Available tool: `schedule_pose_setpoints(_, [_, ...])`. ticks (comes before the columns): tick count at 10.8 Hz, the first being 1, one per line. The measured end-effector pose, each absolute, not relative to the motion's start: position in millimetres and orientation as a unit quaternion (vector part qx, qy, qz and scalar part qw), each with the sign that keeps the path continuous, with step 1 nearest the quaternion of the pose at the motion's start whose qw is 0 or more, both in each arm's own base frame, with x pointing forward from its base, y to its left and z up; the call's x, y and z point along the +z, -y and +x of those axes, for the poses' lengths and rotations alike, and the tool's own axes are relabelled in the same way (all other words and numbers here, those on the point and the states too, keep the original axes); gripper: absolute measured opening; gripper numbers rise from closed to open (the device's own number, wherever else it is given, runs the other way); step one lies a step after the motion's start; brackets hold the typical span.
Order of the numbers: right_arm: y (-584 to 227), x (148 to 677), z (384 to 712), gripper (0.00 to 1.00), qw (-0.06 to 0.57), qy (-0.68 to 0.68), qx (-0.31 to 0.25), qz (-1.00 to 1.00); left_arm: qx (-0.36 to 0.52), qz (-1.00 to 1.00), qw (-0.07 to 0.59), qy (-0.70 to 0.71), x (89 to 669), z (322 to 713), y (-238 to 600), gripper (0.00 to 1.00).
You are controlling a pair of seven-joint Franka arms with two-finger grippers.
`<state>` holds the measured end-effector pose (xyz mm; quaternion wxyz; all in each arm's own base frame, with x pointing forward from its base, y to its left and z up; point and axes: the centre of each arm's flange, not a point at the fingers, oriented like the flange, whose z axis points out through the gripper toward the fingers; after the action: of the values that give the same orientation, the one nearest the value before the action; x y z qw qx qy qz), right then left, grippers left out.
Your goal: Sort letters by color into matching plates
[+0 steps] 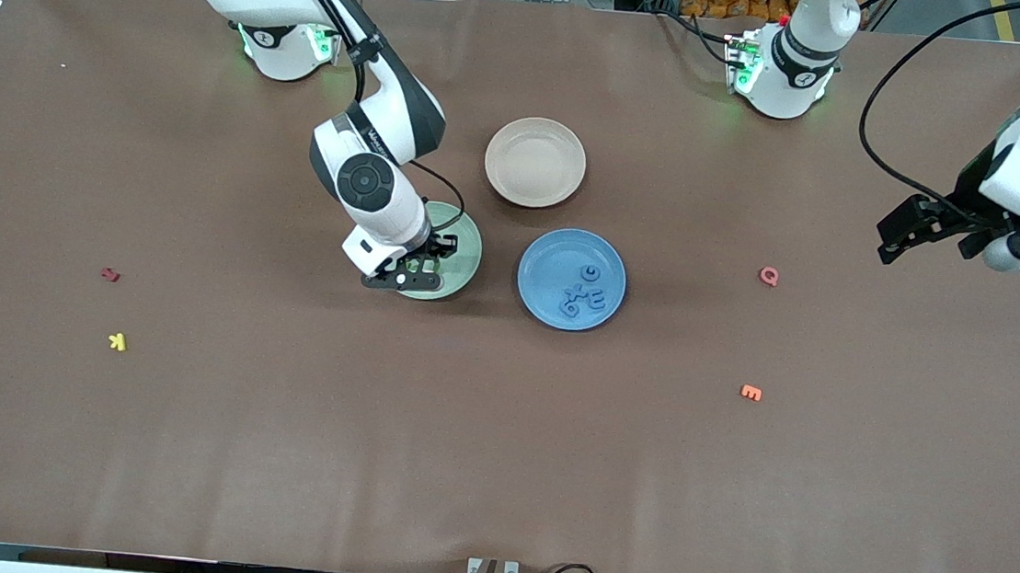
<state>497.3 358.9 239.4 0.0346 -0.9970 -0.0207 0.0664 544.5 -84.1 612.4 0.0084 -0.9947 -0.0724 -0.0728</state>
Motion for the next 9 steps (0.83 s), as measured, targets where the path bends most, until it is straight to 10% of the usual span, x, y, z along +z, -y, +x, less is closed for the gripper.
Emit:
schedule_pose_setpoints(2, [-360,239,497,0.28,0.034,0.021,0.067,-0.997,-0.084,-0.994,0.004,0.073,625,542,84,1.0])
schedule_pose_setpoints(7, [-342,236,509,0.93,0.023,0.01,0.061,-0.998,-0.087,-0.992,-0.001,0.087,644,533,72,1.0])
schedule_pose_setpoints(9, [-320,239,526,1.0,0.018,0.013,0.051,-0.998,-0.084,-0.993,-0.001,0.089,640,537,70,1.0])
